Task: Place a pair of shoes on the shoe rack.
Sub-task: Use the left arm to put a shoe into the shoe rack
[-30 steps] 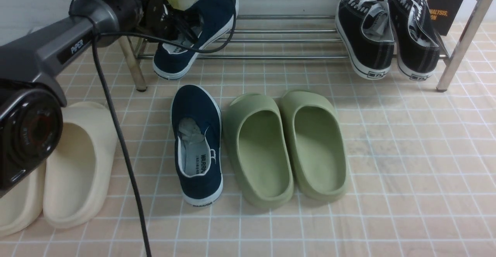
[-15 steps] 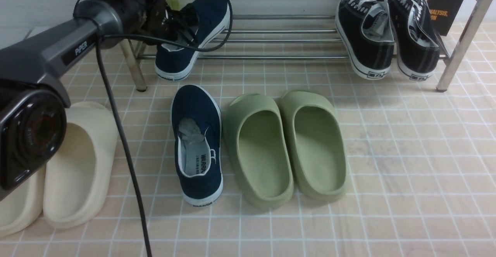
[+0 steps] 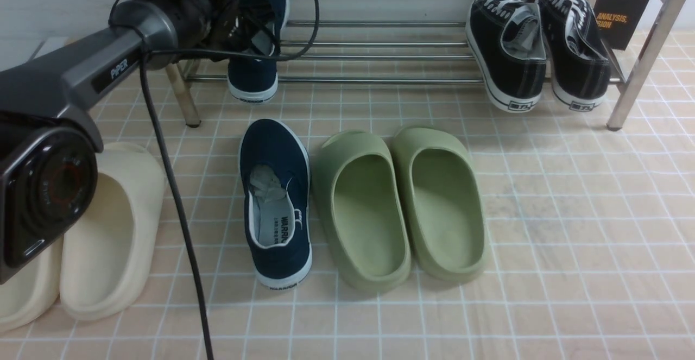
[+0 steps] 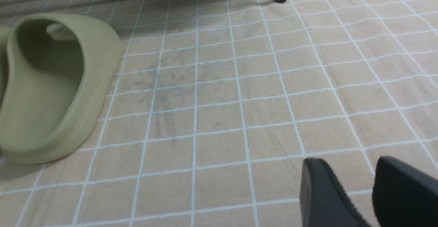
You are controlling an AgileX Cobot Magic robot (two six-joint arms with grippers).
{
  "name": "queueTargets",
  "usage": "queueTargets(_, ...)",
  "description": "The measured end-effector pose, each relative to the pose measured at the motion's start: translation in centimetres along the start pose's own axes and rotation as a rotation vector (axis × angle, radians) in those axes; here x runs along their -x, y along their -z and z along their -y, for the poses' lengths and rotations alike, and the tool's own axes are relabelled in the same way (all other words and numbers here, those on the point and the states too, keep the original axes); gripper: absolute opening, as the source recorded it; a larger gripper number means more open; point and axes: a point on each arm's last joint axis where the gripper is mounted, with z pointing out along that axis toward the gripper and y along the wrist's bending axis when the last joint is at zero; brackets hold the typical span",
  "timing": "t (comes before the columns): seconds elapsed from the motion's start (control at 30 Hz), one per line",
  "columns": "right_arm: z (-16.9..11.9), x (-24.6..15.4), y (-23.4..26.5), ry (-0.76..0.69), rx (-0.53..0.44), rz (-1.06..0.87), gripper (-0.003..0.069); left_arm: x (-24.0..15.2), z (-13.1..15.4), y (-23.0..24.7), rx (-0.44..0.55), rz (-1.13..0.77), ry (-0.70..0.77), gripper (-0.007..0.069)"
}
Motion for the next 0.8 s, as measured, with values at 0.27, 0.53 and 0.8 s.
queueTargets(0.27,0.0,0.0,0.0,0.000,0.000,0.000,0.0237,0.6,0.1,0.5,-0.001,0.020,-0.041,0.0266)
queueTargets(0.53,0.0,0.0,0.0,0.000,0.000,0.000,0.0237,0.1,0.3,1.3,0.017,-0.064,-0.183,0.0358)
queueTargets(0.8,0.0,0.0,0.0,0.000,0.000,0.000,0.0237,0.8,0.4,3.3,0.018,-0.132,-0.285,0.0293)
